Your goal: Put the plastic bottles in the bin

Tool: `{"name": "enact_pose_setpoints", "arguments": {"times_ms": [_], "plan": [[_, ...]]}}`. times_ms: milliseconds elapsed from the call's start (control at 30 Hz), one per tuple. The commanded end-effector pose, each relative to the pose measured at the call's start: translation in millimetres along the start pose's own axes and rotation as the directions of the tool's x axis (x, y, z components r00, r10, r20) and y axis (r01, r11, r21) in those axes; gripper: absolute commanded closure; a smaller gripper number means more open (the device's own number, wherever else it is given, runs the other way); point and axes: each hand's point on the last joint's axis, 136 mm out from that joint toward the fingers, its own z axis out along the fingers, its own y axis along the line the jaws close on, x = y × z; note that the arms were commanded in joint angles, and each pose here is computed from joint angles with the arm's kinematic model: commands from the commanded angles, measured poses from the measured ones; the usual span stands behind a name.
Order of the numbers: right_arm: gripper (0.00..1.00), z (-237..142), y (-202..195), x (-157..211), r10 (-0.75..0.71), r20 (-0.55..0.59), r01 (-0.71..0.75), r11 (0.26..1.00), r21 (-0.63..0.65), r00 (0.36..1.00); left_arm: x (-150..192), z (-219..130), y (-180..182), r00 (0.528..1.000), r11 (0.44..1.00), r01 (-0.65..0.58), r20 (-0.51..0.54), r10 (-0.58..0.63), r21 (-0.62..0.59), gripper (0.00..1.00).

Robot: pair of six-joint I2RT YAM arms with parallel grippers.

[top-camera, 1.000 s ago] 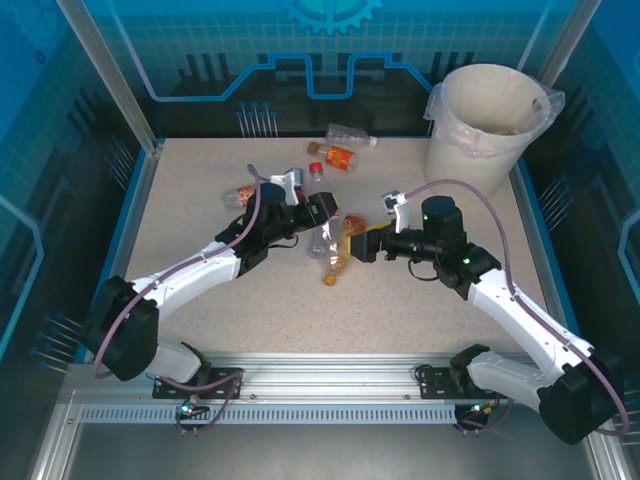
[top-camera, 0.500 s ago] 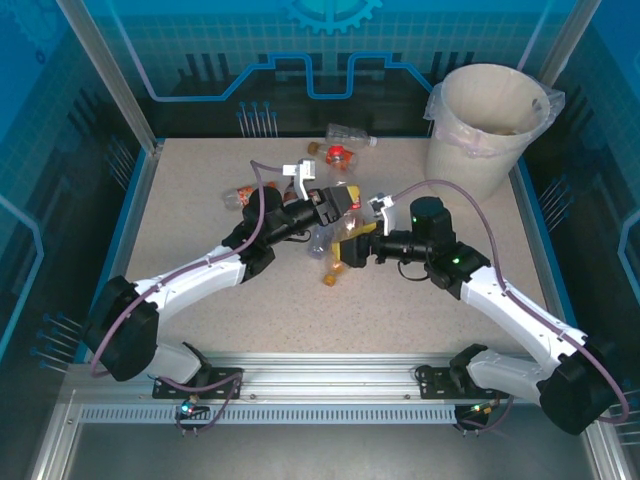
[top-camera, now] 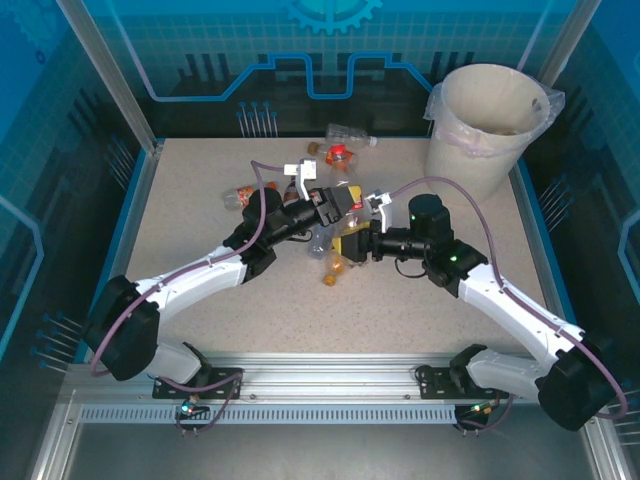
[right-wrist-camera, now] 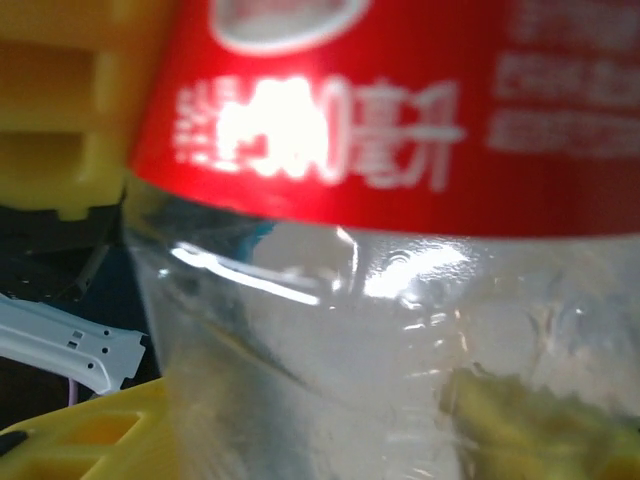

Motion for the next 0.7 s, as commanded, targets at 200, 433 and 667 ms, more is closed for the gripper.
{"name": "enact_pose_setpoints", "arguments": {"times_ms": [200,433,667], "plan": [[0.5,0,0,2,-0.013,-0.024,0.014,1.0,0.024,1.0,-2,1,-4,1.0,1.0,-0.028,0.01,0.028,0.003,0.47],[0.56,-6,-17,0,0.023,-0.008,-0.022,0.996,0.088,1.0,-6,-4,-3,0.999,0.999,-0.034,0.026,0.034,-0.028,0.24],[0.6,-36,-67,-22,0.116,0.06,-0.128,0.96,0.248,0.991,-22,-18,9,0.999,0.974,-0.006,0.038,0.015,-0.226,0.01]]}}
